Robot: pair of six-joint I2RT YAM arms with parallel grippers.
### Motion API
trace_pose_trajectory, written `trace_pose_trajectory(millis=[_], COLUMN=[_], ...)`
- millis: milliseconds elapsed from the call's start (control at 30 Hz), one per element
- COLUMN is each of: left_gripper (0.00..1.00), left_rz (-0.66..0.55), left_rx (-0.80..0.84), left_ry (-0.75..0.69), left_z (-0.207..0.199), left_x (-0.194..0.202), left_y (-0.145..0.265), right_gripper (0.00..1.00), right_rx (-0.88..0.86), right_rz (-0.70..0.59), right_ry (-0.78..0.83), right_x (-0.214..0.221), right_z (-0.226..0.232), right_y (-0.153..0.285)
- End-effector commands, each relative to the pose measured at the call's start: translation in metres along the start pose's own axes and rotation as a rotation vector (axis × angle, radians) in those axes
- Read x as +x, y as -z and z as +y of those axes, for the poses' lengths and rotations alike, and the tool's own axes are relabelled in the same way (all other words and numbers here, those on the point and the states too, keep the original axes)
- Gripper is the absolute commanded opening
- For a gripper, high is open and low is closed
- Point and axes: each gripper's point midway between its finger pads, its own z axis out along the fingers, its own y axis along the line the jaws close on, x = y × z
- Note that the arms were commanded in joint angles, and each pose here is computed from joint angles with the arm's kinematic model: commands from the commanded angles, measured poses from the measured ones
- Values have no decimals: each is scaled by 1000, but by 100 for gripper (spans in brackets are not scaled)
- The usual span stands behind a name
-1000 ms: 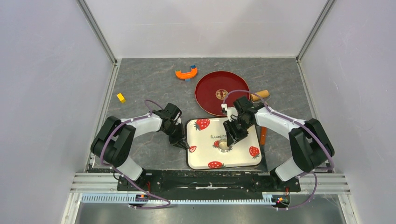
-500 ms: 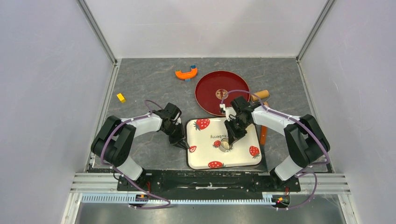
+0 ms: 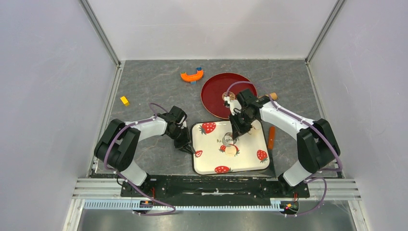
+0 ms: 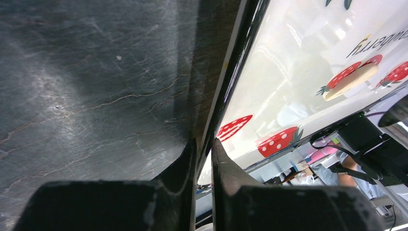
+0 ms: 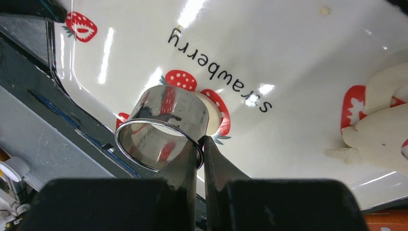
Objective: Roll out the dumpling wrappers from the dough
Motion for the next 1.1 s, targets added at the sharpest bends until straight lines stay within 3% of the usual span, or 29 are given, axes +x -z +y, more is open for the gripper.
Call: trace_pose_trajectory(millis=[0, 367, 733, 1067], left_gripper=[2, 2, 2, 2], left_rz=[-104, -103, -93, -89], left_rx=[-157, -165, -165, -175], left_ry=[-33, -99, -128, -133], left_z=[36, 33, 32, 34], left_x=[-23, -26, -25, -23], left_y=[-15, -9, -6, -5], right_gripper=[3, 2, 0, 0], right_rx=[23, 0, -105, -144], right_rz=[-81, -138, -289, -315], right_ry=[53, 50, -3, -27], right_x=[-29, -86, -186, -234], right_z=[5, 6, 25, 36], right_y=[18, 3, -19, -52])
